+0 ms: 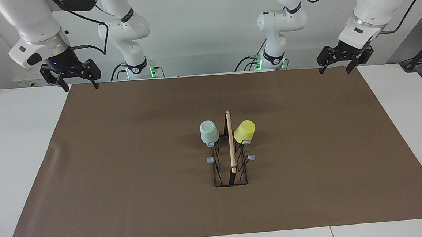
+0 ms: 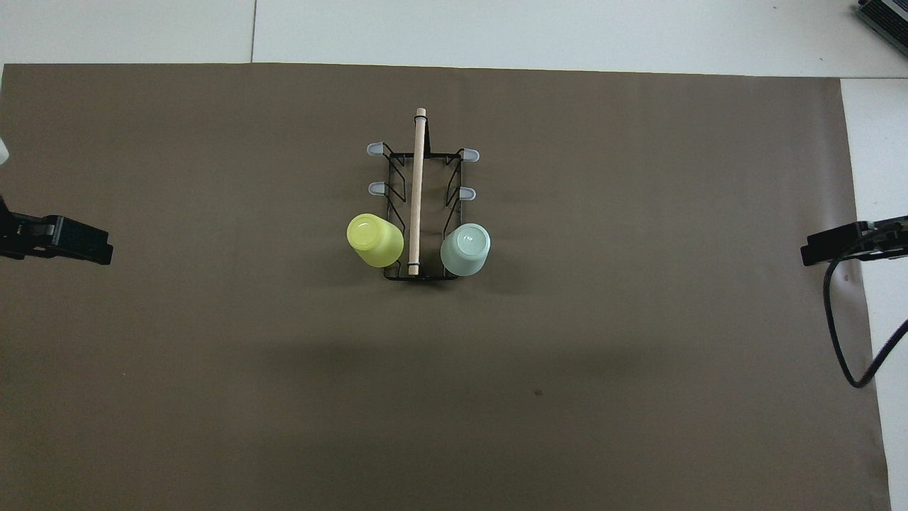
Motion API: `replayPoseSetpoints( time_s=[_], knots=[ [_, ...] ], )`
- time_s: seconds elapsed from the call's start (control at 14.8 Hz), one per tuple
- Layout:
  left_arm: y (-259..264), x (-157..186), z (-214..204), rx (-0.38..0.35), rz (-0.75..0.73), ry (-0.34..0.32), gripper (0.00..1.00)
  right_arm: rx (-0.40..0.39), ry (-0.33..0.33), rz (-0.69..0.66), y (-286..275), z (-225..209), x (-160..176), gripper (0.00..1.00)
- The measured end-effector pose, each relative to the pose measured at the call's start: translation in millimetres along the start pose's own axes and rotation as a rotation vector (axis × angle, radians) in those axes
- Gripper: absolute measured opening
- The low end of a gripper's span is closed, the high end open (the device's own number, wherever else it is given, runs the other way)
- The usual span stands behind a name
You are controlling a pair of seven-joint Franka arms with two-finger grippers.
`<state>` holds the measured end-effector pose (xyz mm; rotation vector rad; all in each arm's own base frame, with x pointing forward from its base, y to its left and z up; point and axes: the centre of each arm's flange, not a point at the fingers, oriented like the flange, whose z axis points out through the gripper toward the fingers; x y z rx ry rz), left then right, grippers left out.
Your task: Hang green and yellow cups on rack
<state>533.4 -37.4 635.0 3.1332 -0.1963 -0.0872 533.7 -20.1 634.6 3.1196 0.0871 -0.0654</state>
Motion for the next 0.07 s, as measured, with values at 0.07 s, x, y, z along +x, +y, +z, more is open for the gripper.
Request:
replayPoseSetpoints(
  time_s=[0.07],
  knots=[
    [0.0, 0.3, -0.2, 0.0, 0.0, 0.002, 1.0, 0.0, 0.0, 0.0, 0.0, 0.0, 0.0, 1.0]
  ],
)
